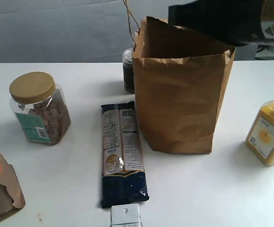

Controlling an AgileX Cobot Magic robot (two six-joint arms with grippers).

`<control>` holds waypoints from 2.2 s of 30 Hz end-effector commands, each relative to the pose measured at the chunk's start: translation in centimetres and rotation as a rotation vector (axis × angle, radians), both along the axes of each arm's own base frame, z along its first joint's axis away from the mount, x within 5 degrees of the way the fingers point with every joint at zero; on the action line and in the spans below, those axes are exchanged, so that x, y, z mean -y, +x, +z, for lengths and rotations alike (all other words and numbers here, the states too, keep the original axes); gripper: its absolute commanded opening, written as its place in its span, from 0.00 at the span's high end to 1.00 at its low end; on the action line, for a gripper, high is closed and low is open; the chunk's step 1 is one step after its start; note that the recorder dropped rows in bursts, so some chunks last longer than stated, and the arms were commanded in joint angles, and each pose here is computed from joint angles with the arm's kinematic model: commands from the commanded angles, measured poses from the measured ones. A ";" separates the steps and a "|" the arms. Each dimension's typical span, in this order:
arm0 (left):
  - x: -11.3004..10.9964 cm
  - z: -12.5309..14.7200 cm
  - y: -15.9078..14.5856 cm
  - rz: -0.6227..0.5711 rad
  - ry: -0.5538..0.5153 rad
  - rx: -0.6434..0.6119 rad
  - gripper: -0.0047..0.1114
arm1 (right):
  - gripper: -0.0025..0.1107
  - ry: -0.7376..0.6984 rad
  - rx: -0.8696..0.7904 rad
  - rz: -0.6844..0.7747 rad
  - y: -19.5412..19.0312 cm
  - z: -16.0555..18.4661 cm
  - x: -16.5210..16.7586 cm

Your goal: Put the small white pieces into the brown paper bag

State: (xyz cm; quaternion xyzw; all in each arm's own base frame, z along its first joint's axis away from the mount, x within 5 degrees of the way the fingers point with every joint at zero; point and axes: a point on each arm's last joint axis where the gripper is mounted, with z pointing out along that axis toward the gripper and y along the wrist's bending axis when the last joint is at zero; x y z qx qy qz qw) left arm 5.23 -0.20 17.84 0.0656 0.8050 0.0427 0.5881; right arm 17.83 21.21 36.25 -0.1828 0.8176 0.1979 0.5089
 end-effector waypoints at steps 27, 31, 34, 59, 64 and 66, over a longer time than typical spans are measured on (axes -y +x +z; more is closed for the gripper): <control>0.1 0.0 0.0 -0.007 -0.011 0.007 0.96 | 0.98 0.123 -0.024 -0.001 -7.4 -10.1 13.2; 0.1 0.0 0.0 -0.007 -0.011 0.007 0.96 | 0.98 0.123 0.048 -0.050 -8.6 -11.5 15.2; 0.1 0.0 0.0 -0.007 -0.011 0.007 0.96 | 0.98 0.154 0.112 -0.096 -9.5 -12.3 16.4; 0.1 0.0 0.0 -0.007 -0.011 0.007 0.96 | 0.98 0.092 0.359 -0.211 -12.6 -16.2 19.2; 0.1 0.0 0.0 -0.007 -0.011 0.007 0.96 | 0.98 0.094 0.358 -0.212 -12.6 -16.2 19.2; 0.1 0.0 0.0 -0.007 -0.011 0.007 0.96 | 0.98 0.094 0.358 -0.212 -12.6 -16.2 19.2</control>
